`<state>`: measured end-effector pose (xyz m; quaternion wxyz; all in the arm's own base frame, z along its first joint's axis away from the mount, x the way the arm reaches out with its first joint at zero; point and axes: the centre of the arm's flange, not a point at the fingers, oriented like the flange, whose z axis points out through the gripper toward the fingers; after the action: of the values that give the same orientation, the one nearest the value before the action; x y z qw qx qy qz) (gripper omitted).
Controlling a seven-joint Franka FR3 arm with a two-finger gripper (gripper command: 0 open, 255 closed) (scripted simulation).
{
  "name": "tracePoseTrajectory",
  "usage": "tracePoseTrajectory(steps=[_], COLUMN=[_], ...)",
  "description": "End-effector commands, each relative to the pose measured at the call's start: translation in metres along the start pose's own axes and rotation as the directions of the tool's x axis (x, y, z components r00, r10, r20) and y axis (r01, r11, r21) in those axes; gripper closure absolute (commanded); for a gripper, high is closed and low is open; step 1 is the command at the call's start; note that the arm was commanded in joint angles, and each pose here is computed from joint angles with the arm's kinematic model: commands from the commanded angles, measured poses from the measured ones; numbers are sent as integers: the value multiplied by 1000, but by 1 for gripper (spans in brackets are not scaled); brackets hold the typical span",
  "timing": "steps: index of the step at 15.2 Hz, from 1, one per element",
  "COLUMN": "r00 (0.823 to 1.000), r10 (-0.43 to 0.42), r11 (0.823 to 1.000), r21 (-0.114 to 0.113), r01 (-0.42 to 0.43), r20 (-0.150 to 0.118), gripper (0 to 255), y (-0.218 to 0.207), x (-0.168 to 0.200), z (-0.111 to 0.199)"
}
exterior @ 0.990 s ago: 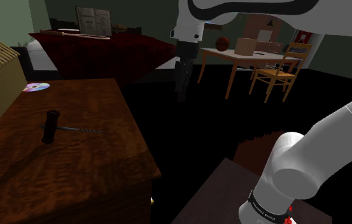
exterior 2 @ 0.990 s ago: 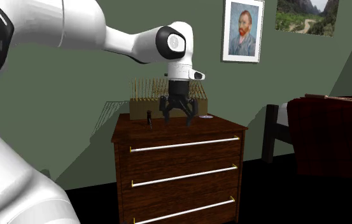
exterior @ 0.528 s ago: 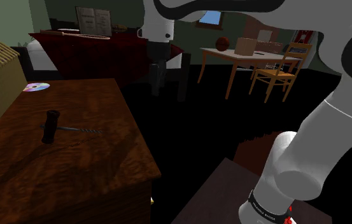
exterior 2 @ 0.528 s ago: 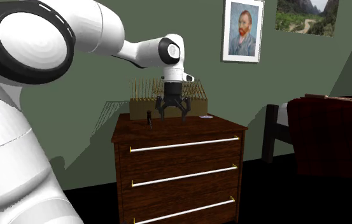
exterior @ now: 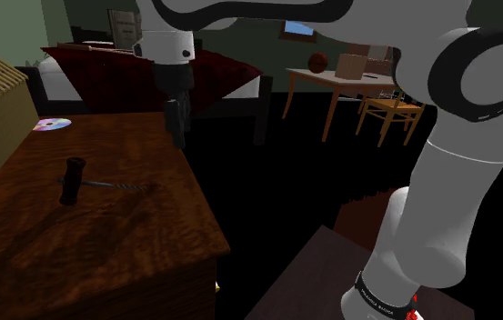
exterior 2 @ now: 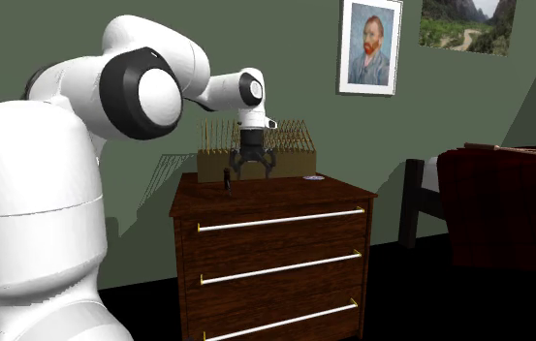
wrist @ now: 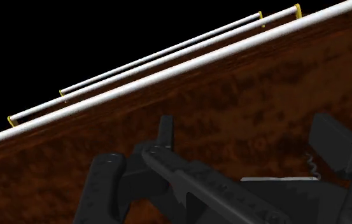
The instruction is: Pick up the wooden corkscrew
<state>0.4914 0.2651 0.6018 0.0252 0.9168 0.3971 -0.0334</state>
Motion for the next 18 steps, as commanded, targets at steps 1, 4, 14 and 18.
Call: tracePoseTrajectory(steps=[1, 4, 14, 18], r00=[998, 988, 933, 933], r10=[-62, -152, -352, -352], r11=[998, 988, 933, 933], r21=[-10, -24, -50, -50], r01=[62, 152, 356, 356], r20=[11, 28, 72, 72], gripper=[0, 0, 0, 0], y=[-17, -45, -118, -118], x=[23, 56, 123, 125], z=[0, 3, 29, 50])
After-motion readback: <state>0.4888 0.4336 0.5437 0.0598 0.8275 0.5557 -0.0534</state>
